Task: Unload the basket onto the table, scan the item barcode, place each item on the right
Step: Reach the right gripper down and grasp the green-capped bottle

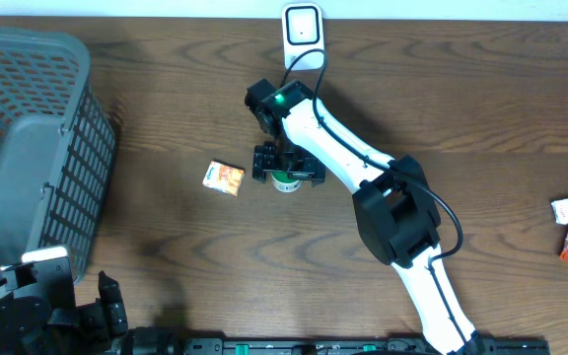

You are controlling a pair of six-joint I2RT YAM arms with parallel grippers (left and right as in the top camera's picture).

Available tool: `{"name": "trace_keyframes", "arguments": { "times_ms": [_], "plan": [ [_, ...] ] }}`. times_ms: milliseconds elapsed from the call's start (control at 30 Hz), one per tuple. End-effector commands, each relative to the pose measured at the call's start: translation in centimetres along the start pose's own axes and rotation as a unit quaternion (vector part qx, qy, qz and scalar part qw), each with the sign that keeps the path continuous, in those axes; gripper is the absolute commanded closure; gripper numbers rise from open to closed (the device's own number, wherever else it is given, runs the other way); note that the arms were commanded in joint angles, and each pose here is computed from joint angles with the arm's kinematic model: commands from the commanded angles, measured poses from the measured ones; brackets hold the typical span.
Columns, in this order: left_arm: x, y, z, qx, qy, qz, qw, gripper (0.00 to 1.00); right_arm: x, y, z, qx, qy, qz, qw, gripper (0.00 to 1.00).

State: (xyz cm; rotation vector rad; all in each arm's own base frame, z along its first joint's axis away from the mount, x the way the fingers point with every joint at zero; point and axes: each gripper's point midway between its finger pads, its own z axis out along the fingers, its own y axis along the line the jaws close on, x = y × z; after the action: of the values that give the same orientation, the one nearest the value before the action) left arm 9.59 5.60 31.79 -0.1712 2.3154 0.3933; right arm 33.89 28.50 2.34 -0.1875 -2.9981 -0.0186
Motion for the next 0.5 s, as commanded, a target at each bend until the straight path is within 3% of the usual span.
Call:
{"name": "trace_keyframes", "arguments": {
  "times_ms": [0, 167, 467],
  "plan": [
    [-0.1, 0.2, -0.1, -0.006, -0.002, -0.008, 1.0, 0.03, 0.3, 0.4, 0.7, 0.012, -0.007, 0.061, 0.998, 0.08],
    [-0.1, 0.2, -0.1, -0.006, -0.002, -0.008, 1.0, 0.03, 0.2, 0.5, 0.7, 0.011, -0.008, 0.097, 0.995, 0.14],
    [-0.1, 0.2, -0.1, -0.006, -0.002, -0.008, 1.0, 0.03, -0.2, 0.1, 2.3, 0.032, -0.017, 0.098, 0.995, 0.16]
  ]
}}
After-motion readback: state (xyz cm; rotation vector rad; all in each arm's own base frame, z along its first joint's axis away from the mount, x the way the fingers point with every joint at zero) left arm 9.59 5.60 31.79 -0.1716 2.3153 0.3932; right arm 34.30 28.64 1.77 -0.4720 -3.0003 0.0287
